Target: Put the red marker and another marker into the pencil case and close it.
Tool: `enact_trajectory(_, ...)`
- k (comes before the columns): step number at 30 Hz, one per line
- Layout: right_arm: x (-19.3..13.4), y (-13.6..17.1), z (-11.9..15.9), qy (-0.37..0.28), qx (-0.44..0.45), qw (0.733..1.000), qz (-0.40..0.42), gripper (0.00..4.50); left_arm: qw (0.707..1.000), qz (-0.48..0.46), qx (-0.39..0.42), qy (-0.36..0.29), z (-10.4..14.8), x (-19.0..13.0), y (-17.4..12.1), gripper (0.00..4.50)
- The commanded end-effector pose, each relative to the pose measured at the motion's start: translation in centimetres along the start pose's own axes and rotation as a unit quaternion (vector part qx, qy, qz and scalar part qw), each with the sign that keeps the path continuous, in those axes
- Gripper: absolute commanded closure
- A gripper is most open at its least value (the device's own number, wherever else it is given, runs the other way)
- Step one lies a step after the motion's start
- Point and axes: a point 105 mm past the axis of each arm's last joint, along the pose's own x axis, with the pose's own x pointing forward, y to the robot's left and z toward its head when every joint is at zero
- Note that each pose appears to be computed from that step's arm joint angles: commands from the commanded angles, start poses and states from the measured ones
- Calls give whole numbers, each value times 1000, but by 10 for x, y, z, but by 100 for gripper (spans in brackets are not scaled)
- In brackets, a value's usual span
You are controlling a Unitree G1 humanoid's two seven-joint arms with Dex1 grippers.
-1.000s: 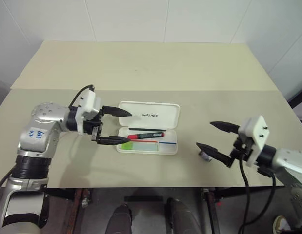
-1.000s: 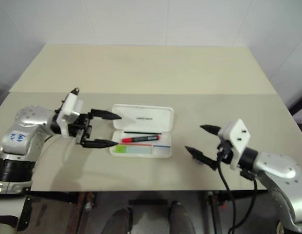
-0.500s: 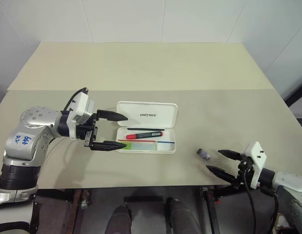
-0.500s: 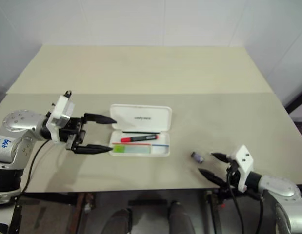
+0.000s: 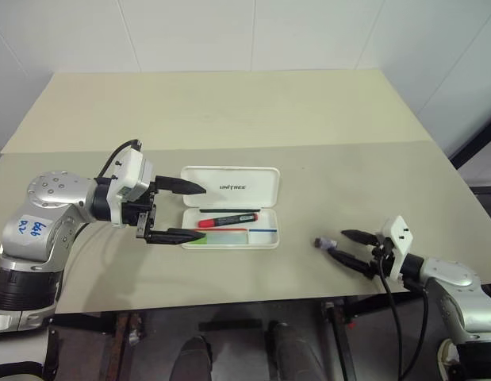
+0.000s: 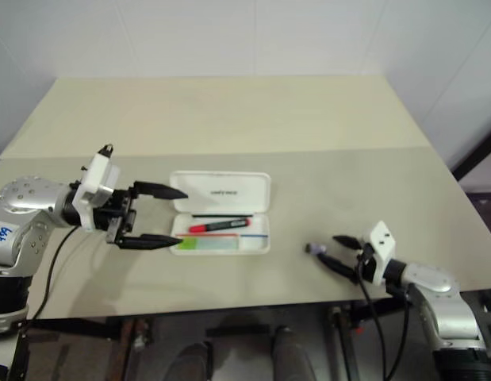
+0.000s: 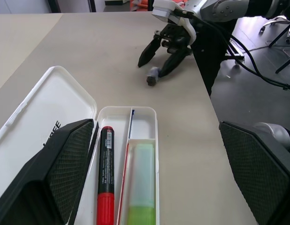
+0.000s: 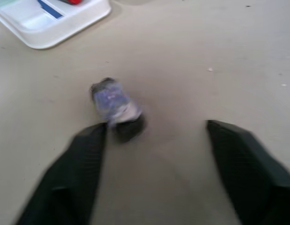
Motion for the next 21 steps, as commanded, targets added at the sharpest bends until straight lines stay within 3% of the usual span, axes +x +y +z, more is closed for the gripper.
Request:
enact_trajectory(1, 5, 13, -5, 0, 10, 1000, 26, 236, 1000, 13, 24, -4, 9, -7, 1, 0)
enact_trajectory(7, 8, 21, 2, -11, 3, 999, 37, 447, 1000, 14, 26, -7, 8, -6, 1, 0)
enact_trajectory(18, 3, 10, 12, -10, -2, 1000, 7, 447, 1000, 16, 25, -7, 4, -7, 0, 0)
enact_trajectory(21, -1, 16, 17, 1, -19, 999, 26, 385, 1000, 14, 24, -5, 2, -8, -2, 0)
